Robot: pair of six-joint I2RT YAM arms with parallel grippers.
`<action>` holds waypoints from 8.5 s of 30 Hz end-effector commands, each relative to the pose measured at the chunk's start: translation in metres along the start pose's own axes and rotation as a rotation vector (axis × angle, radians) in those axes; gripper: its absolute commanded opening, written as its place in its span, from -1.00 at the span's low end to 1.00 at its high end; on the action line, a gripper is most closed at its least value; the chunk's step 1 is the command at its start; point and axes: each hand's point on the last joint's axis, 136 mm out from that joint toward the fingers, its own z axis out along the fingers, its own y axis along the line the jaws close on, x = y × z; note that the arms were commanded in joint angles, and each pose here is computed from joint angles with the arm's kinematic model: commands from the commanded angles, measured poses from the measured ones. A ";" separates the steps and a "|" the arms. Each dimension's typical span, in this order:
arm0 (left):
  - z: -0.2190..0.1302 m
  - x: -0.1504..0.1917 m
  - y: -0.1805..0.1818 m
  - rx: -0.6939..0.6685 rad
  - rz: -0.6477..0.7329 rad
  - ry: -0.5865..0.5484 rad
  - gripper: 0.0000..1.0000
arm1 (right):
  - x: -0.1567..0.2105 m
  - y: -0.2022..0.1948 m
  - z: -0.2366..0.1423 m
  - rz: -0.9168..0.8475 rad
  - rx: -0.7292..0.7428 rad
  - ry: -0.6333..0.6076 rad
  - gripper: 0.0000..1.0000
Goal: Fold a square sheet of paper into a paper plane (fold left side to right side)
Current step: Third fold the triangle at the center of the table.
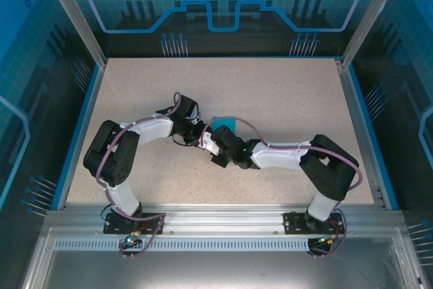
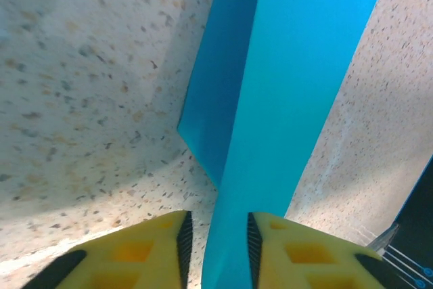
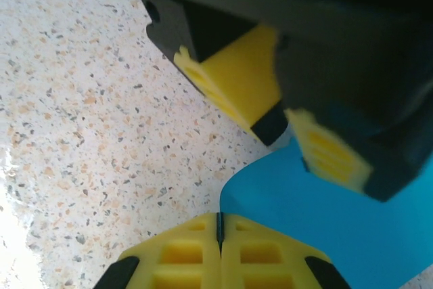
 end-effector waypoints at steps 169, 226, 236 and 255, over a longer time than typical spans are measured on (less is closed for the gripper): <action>0.100 -0.051 -0.045 -0.083 0.268 0.211 -0.27 | 0.088 -0.070 0.026 0.949 -0.504 0.231 -0.92; 0.099 -0.056 -0.044 -0.095 0.275 0.210 -0.25 | 0.074 -0.076 0.018 0.954 -0.511 0.195 -0.91; 0.098 -0.056 -0.047 -0.089 0.279 0.209 -0.26 | 0.095 -0.066 0.027 0.981 -0.512 0.286 -0.92; 0.002 -0.043 -0.090 0.068 0.319 0.077 -0.14 | 0.109 -0.058 0.029 0.976 -0.514 0.345 -0.91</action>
